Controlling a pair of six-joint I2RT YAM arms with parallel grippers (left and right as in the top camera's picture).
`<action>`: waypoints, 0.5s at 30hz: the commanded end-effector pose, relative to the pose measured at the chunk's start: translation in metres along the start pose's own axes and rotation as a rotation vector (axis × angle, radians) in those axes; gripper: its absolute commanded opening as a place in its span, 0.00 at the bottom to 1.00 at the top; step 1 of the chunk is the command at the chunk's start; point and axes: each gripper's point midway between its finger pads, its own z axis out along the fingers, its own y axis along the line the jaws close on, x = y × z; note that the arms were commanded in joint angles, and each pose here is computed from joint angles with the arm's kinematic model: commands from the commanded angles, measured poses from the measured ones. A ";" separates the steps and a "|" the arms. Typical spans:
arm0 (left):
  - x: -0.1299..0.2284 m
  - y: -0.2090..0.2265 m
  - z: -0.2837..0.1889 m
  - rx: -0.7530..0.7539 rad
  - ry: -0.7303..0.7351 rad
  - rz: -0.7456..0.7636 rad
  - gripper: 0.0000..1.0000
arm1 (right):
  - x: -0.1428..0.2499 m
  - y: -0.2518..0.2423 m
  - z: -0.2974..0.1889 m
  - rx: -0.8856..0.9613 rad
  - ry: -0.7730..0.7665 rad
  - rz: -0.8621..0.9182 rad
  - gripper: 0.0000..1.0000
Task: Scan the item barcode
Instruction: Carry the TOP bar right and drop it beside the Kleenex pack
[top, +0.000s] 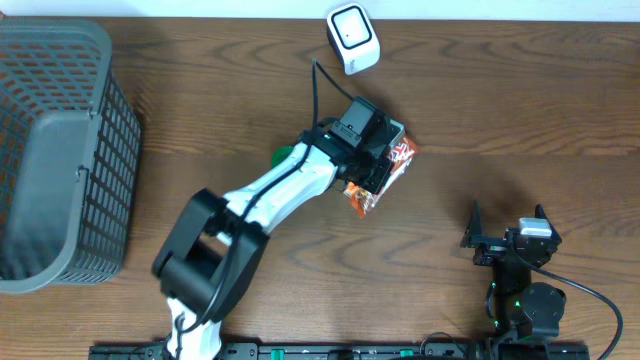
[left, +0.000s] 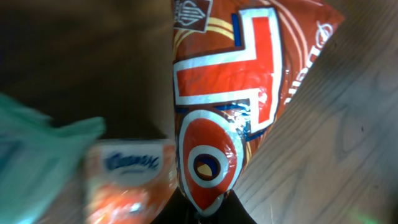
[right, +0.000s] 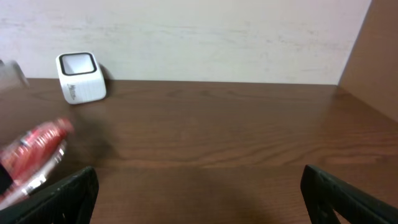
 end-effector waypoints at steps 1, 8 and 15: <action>0.004 -0.025 0.007 0.184 0.045 -0.133 0.07 | 0.001 0.001 0.000 -0.003 0.000 -0.008 0.99; 0.000 -0.042 0.011 0.362 0.081 -0.300 0.07 | 0.001 0.001 0.000 -0.003 0.000 -0.008 0.99; 0.004 -0.016 0.021 0.334 0.125 -0.534 0.07 | 0.001 0.001 0.000 -0.004 0.000 -0.008 0.99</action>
